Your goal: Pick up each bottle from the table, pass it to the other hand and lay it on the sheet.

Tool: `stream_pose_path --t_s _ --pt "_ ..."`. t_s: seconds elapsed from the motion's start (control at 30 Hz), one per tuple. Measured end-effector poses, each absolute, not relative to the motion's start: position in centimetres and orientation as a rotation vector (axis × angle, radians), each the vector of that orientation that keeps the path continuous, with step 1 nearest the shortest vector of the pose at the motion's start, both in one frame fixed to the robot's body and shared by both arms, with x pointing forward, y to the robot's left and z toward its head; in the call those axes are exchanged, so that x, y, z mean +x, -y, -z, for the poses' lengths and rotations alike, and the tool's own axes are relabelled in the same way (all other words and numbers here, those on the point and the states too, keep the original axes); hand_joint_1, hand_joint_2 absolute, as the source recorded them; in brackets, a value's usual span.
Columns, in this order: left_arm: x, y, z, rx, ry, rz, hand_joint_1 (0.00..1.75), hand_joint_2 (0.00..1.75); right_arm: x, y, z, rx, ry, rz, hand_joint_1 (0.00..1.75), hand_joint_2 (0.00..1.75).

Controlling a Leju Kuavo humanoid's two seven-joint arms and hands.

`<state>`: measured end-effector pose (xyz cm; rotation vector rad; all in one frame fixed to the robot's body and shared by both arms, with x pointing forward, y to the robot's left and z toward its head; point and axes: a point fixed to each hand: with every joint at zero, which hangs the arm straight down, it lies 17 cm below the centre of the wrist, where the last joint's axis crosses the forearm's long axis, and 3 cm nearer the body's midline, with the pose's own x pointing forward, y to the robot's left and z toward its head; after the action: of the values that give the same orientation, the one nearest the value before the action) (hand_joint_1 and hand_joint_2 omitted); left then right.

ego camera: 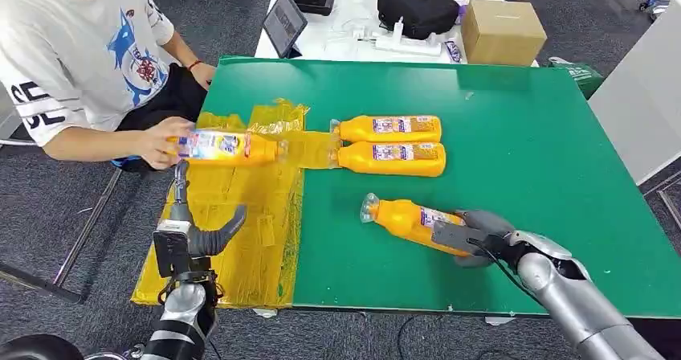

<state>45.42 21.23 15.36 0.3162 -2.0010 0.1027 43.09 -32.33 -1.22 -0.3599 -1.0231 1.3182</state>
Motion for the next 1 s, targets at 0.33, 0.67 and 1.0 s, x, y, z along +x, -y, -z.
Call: stream_pose_path --t_s 0.33,0.67,1.0 --pt "45.3 -21.2 -14.7 0.308 1.984 -0.112 0.0 1.75 44.4 30.4 -0.7 -0.466 1.226 -1.242 1.75 1.75" --pt "43.1 -17.8 -13.8 0.008 1.895 -0.193 0.0 1.75 42.1 21.2 -19.3 -0.667 2.074 -0.453 1.75 1.75" --pt "42.1 -12.4 -15.0 -0.434 1.811 -0.234 0.0 1.75 39.0 23.7 -23.8 -0.687 2.23 -0.126 1.73 1.75"
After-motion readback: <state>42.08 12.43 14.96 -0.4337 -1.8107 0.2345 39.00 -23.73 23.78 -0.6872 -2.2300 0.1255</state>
